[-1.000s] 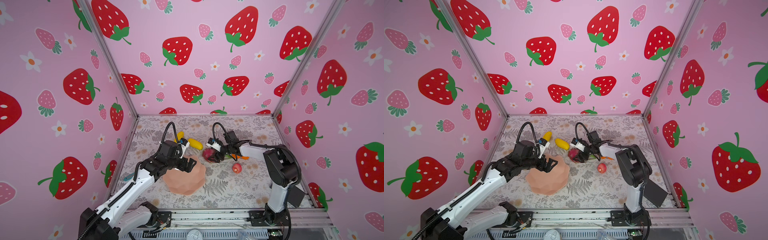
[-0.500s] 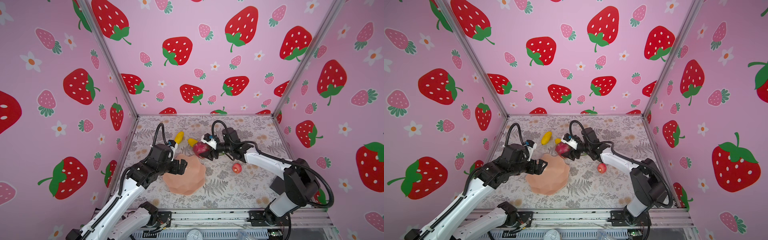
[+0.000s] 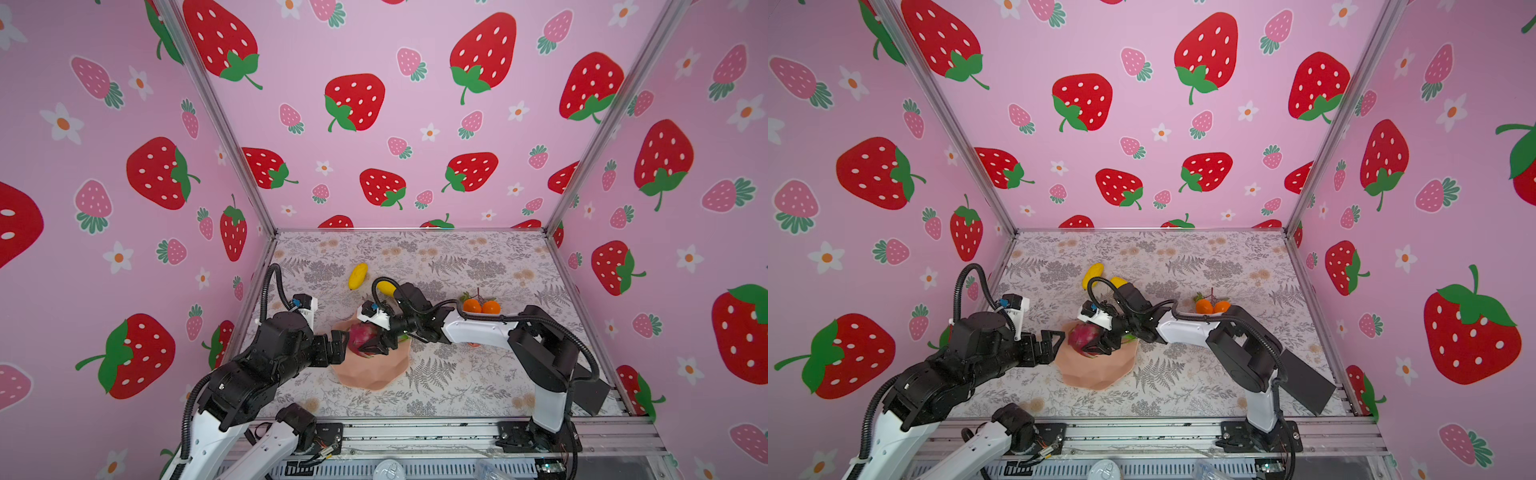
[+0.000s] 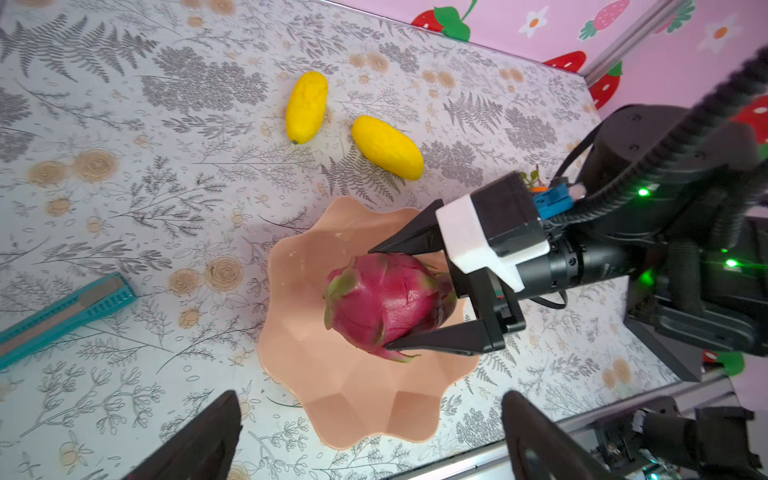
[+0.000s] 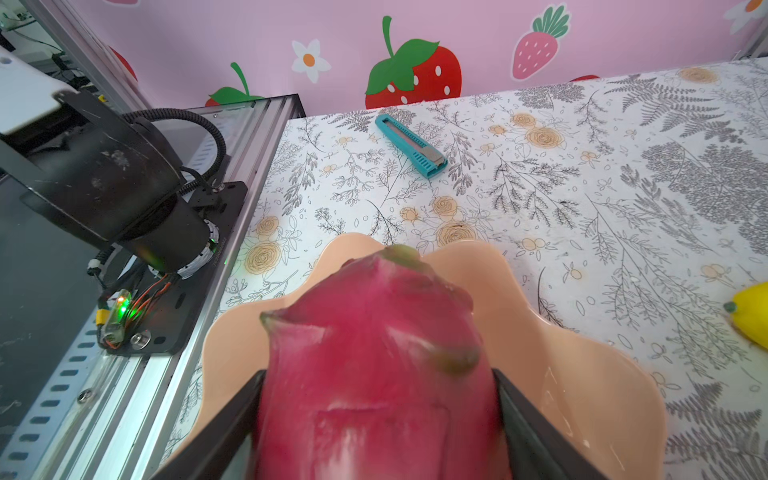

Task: Place and organize the fake fruits in the fruit bowl
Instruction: 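Grasp the pink dragon fruit with the right gripper and lower it into the bowl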

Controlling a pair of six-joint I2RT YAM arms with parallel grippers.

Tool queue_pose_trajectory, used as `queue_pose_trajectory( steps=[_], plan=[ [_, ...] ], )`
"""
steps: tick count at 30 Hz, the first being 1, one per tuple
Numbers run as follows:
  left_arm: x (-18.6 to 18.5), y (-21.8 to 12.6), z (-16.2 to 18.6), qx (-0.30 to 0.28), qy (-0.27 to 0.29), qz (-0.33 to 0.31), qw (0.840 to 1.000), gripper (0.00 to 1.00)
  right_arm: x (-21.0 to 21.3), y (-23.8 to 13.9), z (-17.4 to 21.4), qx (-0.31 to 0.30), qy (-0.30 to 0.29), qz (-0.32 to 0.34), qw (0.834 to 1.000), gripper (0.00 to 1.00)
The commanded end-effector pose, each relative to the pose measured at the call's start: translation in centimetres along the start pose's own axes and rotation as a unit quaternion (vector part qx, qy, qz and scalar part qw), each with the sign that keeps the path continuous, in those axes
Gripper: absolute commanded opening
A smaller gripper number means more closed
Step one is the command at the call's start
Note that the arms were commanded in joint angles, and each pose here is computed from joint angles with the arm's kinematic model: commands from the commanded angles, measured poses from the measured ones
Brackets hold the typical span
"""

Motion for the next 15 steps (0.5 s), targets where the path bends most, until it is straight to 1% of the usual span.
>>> queue_pose_trajectory(
  steps=[1, 4, 8, 10, 15],
  plan=[
    [1.6, -1.3, -1.0, -0.033, -0.016, -0.049, 0.998, 0.99, 0.0, 0.8, -0.2, 0.005, -0.003, -0.007, 1.0, 0.64],
    [1.9, -1.3, -1.3, -0.043, -0.014, -0.056, 0.997, 0.99, 0.0, 1.3, 0.5, 0.019, 0.001, -0.011, 1.0, 0.65],
    [1.9, -1.0, -1.3, -0.043, -0.012, -0.062, 0.997, 0.99, 0.3, 1.9, 1.4, 0.035, 0.004, -0.025, 0.999, 0.66],
    [1.9, -0.9, -1.3, -0.042, -0.009, -0.06, 0.997, 0.99, 0.6, 2.0, 1.6, 0.035, 0.004, -0.037, 0.999, 0.67],
    [1.7, -0.9, -1.3, -0.042, -0.005, -0.057, 0.997, 0.99, 0.9, 2.2, 1.9, 0.04, 0.003, -0.043, 0.998, 0.72]
  ],
)
Point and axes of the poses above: each gripper's point midway between its finger pads, its own y axis out along the fingers, its own x axis along the line the jaws close on, z = x × y, the point moved 2 cm from there along -y, back along the fingers, and after that the axes turned 10 degrees about -y, right-handed, at the moved point
